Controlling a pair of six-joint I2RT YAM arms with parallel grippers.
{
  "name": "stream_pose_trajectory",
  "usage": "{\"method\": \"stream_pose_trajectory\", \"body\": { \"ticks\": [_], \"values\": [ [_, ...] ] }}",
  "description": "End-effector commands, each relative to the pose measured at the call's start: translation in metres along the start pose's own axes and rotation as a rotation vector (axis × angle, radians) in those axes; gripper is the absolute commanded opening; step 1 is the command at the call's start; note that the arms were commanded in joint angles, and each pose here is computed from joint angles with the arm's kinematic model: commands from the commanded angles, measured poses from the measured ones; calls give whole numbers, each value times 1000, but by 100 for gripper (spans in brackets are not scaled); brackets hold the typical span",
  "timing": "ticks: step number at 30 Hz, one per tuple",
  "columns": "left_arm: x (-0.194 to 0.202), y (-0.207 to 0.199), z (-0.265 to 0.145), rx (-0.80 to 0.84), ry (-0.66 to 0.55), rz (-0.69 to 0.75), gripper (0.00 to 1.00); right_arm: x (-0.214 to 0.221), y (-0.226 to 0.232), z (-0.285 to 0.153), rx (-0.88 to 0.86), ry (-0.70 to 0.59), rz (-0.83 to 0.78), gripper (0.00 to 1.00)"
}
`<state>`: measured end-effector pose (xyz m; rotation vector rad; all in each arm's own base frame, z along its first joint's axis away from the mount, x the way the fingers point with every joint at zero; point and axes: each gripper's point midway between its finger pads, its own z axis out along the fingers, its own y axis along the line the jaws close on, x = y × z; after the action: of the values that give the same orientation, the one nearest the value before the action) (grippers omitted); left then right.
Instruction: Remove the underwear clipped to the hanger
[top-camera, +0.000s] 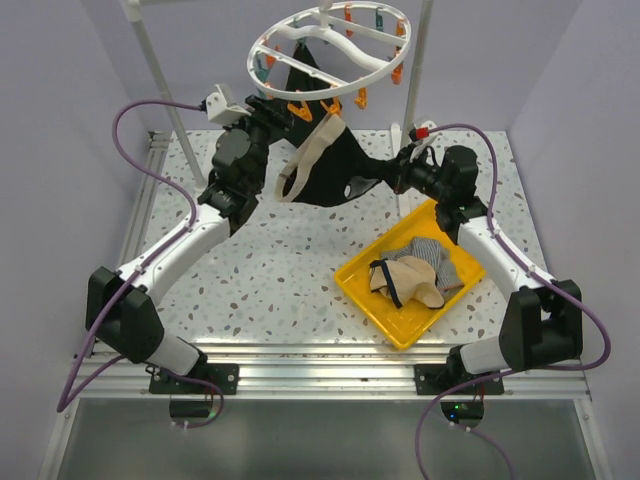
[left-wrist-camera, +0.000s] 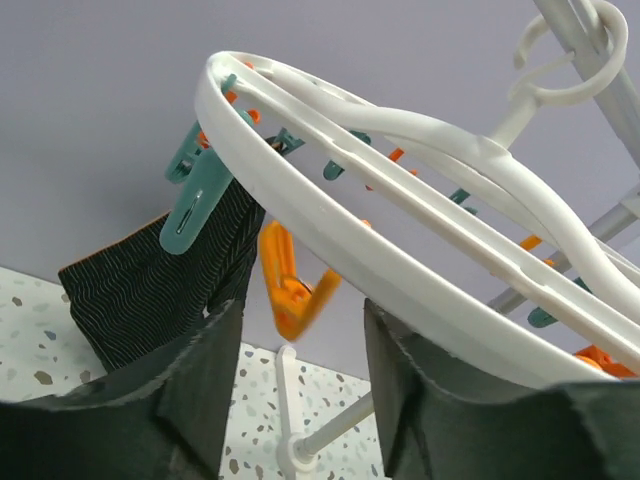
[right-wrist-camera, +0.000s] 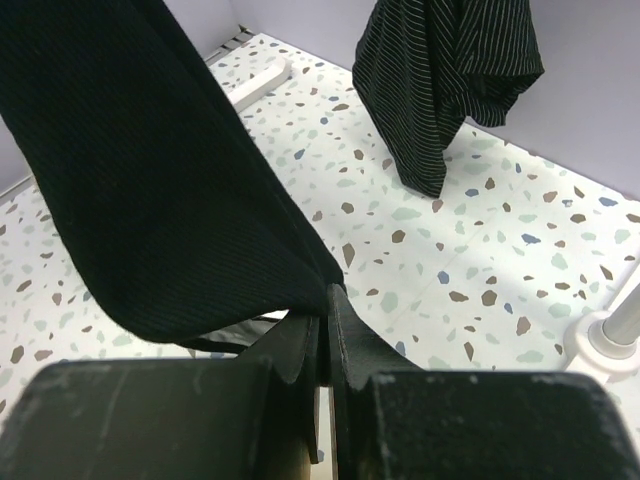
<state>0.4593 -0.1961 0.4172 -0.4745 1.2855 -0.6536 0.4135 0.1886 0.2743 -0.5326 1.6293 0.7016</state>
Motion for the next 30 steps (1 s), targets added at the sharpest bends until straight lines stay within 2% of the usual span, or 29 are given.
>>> {"method": "stream_pose_trajectory", "body": {
  "ticks": [1, 2, 6, 11, 17, 24, 30],
  "values": [
    [-27, -14, -14, 26, -35, -29, 59, -25, 9, -4, -15, -70, -43, 0],
    [-27, -11, -17, 16, -29, -28, 65, -25, 8, -4, -15, -70, -46, 0],
    [-36, 3, -35, -25, -29, -12, 73, -24, 9, -3, -19, -67, -49, 0],
    [-35, 11, -50, -43, 9, 16, 74, -23, 12, 0, -32, -63, -63, 0],
    [-37, 4, -70, 23, 53, 19, 77, -23, 22, 5, -66, -56, -90, 0],
    [-22, -39, -85, 243, 190, 16, 77, -16, 33, 11, -102, -36, -119, 0],
    [-3, -55, -80, 258, 263, -8, 75, -13, 37, 15, -112, -33, -158, 0]
  ]
}}
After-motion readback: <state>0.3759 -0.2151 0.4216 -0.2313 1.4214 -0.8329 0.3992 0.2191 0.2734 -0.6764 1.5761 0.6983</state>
